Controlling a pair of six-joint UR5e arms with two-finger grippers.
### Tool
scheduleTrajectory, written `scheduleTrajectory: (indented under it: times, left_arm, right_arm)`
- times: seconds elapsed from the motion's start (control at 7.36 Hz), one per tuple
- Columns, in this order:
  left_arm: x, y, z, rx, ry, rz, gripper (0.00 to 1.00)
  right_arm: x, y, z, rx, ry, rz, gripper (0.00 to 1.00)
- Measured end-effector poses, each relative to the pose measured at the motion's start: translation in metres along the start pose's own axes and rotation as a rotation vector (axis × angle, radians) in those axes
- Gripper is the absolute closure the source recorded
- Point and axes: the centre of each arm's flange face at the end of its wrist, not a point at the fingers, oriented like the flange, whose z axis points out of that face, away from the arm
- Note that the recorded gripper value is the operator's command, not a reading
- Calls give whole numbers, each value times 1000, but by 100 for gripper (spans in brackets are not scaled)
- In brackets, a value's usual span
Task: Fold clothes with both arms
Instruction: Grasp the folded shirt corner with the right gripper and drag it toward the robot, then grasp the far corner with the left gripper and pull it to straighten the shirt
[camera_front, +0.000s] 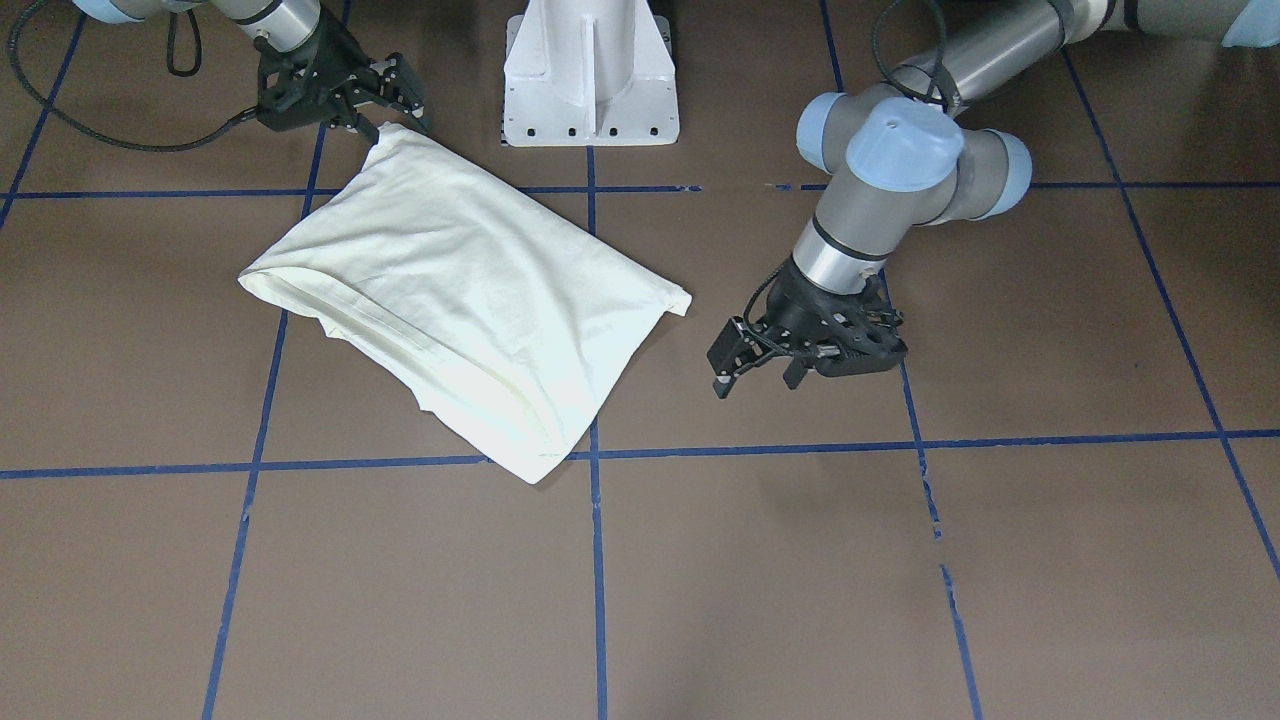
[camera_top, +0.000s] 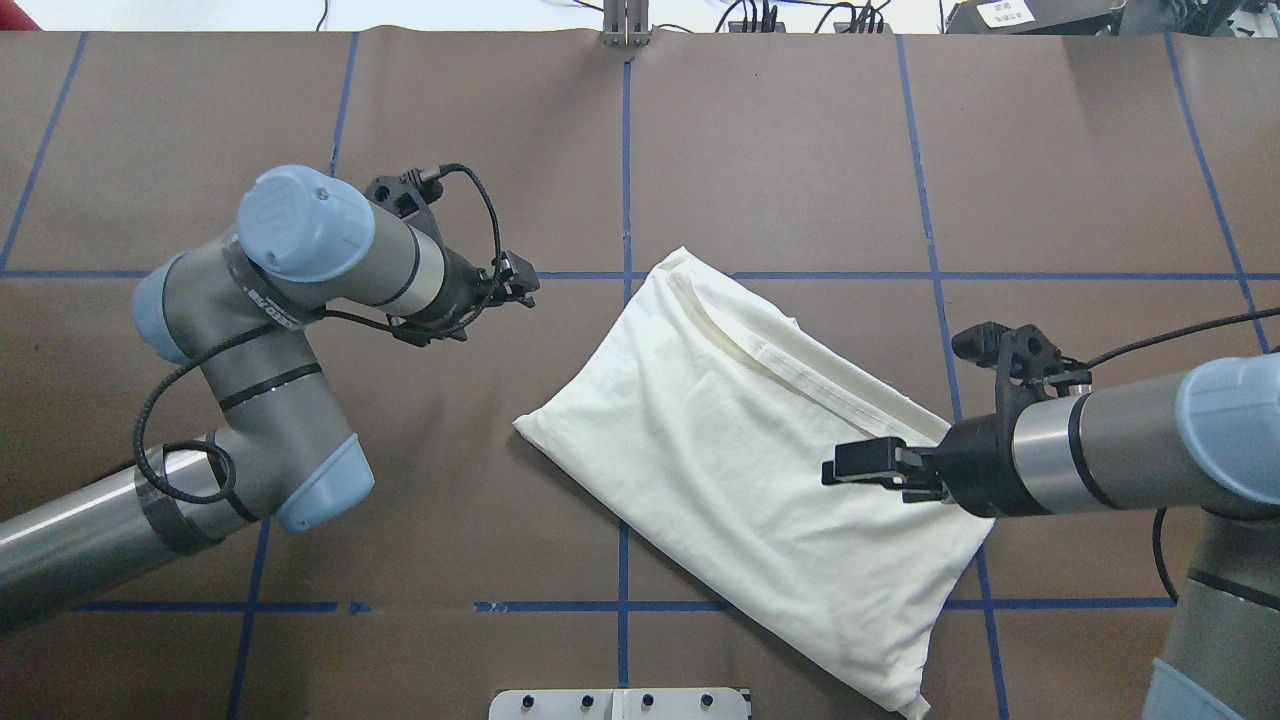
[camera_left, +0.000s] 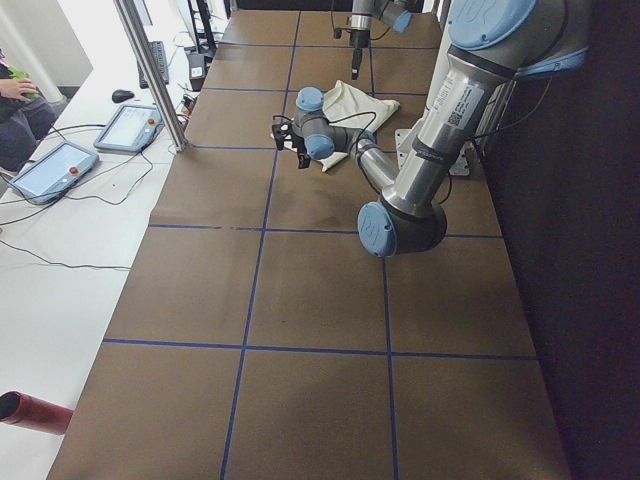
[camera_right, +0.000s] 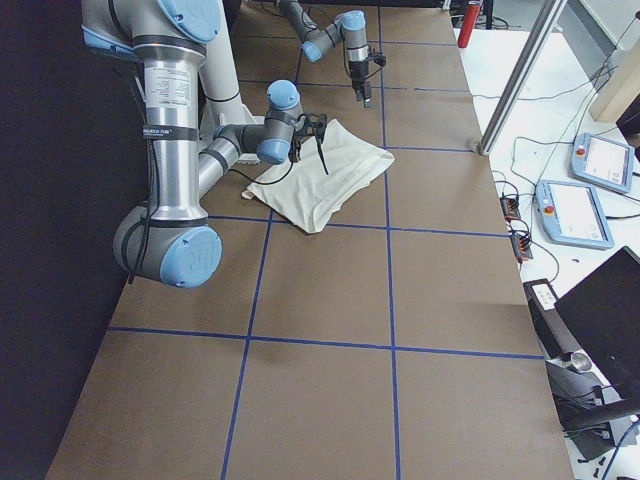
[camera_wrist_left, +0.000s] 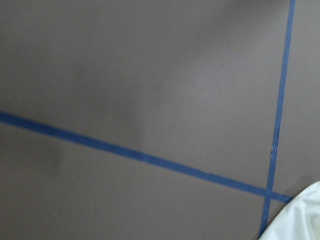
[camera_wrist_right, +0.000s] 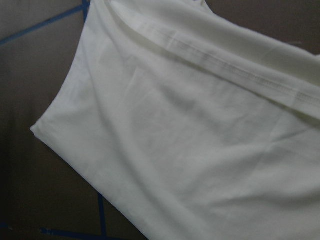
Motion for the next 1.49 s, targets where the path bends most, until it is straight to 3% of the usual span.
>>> scheduleTrajectory:
  times: [0.27, 0.41, 0.68, 1.22, 1.49]
  left_arm:
    - [-13, 54, 23, -40, -43, -63, 24]
    - [-14, 70, 31, -52, -54, -69, 30]
    - [-11, 87, 37, -69, -57, -85, 100]
    - [-5, 90, 35, -74, -45, -94, 100]
    - [-4, 57, 23, -33, -33, -74, 100]
  right_arm:
    - [-10, -29, -17, 72, -31, 12, 0]
    - [-10, -35, -18, 83, -32, 15, 0]
    - [-8, -41, -14, 93, -24, 19, 0]
    - [-5, -46, -12, 106, -16, 22, 0]
    - [-3, -48, -10, 111, -10, 23, 0]
